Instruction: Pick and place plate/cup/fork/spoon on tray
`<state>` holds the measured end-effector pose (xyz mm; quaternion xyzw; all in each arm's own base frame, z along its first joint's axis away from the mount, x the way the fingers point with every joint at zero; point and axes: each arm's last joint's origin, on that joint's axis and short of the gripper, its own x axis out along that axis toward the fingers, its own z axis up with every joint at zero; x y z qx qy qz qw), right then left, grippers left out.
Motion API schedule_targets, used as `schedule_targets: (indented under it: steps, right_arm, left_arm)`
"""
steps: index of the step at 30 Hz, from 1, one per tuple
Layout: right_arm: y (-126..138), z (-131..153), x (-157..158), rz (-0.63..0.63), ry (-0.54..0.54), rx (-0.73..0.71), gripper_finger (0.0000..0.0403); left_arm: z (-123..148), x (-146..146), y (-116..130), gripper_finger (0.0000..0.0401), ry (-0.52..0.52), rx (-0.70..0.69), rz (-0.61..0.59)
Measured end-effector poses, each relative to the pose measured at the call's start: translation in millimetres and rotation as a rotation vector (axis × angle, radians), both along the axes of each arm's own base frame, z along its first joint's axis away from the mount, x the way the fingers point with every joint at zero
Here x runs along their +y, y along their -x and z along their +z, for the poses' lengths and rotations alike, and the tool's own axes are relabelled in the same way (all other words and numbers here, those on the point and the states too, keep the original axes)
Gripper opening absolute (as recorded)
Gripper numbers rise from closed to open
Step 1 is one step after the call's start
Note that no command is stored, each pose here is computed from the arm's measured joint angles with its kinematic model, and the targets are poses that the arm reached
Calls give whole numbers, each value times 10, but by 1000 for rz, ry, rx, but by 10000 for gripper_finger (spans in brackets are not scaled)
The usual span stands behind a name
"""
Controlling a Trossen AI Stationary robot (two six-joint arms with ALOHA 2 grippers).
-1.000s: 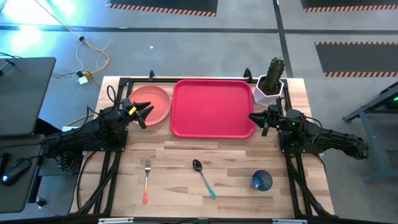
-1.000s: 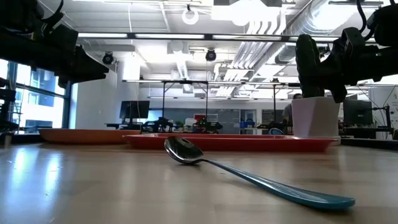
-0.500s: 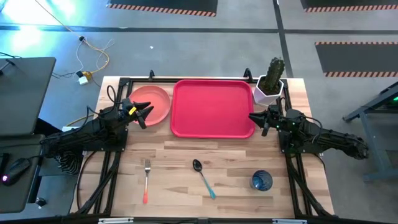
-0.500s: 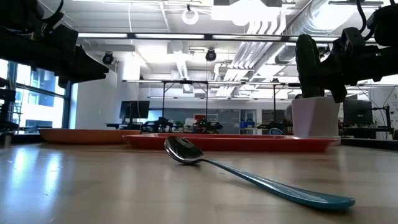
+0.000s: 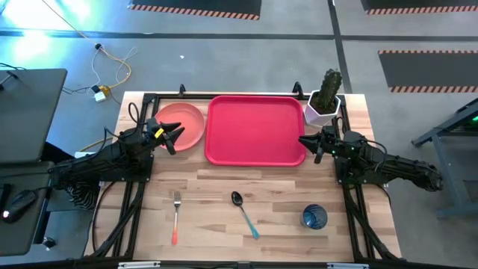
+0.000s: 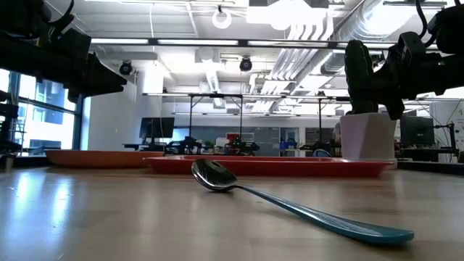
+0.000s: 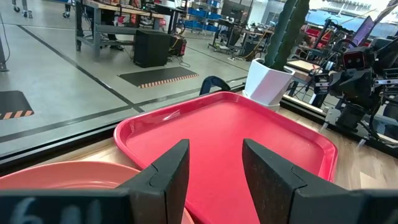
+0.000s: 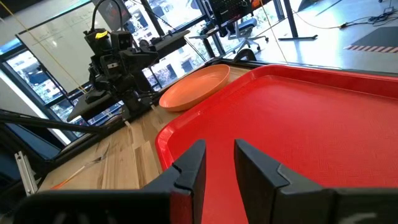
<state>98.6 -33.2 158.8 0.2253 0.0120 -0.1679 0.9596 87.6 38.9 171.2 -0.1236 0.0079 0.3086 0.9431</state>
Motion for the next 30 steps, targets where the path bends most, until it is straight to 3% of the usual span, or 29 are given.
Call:
schedule_targets:
  steps: [16, 22, 30]
  right_arm:
    - [0, 0, 0, 0, 0, 0, 75]
    - [0, 0, 0, 0, -3, -1, 75]
    - [0, 0, 0, -10, -96, -32, 75]
  left_arm:
    - [3, 0, 0, 138, 3, -6, 0]
    - [3, 0, 0, 138, 126, -94, 13]
    - [3, 0, -1, 138, 247, -180, 26]
